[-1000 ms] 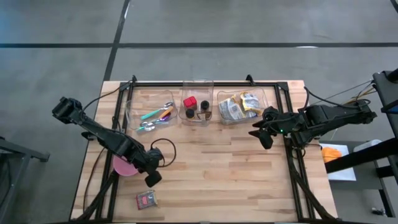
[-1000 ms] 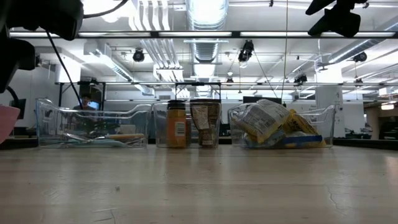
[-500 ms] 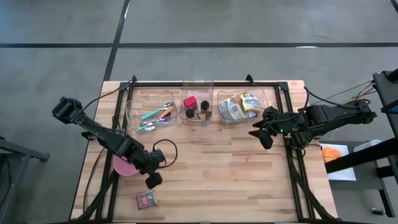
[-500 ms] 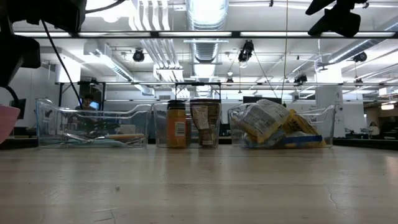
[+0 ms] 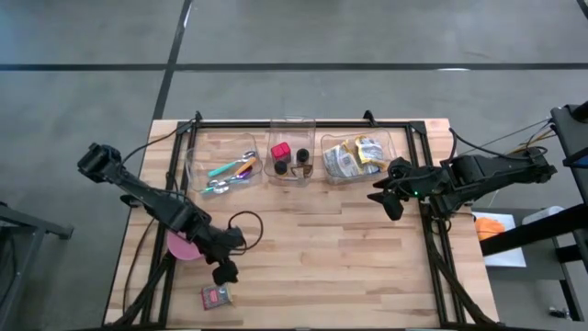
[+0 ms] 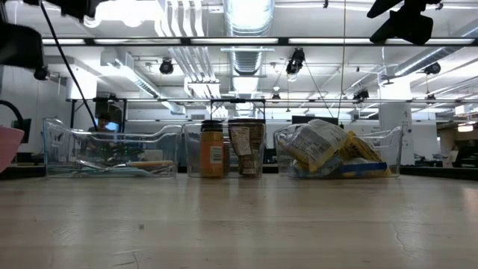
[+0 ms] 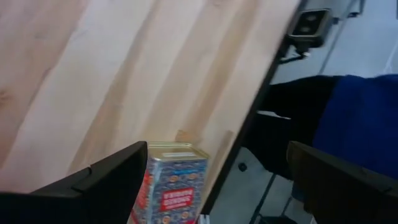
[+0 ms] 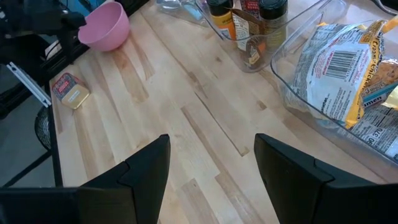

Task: Pick & Place Food Item
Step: Put the red seasoning can into the middle transparent bin

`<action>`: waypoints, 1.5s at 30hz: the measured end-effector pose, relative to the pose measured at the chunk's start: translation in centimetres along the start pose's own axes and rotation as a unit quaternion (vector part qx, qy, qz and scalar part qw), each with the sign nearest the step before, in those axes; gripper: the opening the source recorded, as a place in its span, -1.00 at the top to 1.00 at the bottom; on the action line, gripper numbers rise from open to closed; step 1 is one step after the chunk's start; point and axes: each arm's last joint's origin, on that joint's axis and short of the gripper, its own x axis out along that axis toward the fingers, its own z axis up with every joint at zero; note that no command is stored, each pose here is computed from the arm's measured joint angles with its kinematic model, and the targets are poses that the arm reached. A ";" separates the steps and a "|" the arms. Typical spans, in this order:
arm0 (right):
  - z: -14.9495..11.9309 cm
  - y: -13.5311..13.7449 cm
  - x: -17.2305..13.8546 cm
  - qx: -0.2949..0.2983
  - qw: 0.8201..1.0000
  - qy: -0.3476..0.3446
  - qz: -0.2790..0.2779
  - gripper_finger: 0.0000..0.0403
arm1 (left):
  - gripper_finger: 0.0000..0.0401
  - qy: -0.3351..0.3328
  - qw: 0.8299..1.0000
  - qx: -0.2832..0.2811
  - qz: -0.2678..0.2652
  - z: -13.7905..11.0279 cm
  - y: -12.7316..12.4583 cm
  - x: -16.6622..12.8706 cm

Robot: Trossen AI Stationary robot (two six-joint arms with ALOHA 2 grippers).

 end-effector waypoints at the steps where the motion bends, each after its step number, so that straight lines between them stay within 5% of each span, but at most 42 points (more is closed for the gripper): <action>1: 0.0 0.0 0.0 0.000 1.000 0.000 0.000 -0.13 | -0.95 -0.003 1.000 0.008 -0.002 0.0 -0.3 -0.2; 9: 0.0 0.0 0.0 0.000 1.000 0.000 0.000 -0.13 | -0.95 -0.033 0.990 0.136 -0.006 -1.0 -2.8 -1.7; 16: 0.0 0.0 0.0 0.004 1.000 0.000 0.000 -0.13 | -0.95 -0.015 0.979 0.187 0.081 -3.3 -3.3 -1.0; 24: 0.0 0.0 0.0 0.006 1.000 0.000 0.000 -0.13 | -0.95 0.021 0.970 0.218 0.110 -4.8 -4.6 1.5; 31: 0.0 0.0 0.0 0.005 1.000 0.000 0.000 -0.13 | -0.95 0.040 0.965 0.226 0.128 -6.0 -5.3 3.2; 45: 0.0 0.0 0.0 0.003 1.000 0.001 -0.001 -0.13 | -0.95 0.070 0.970 0.120 0.199 -7.6 -4.1 7.6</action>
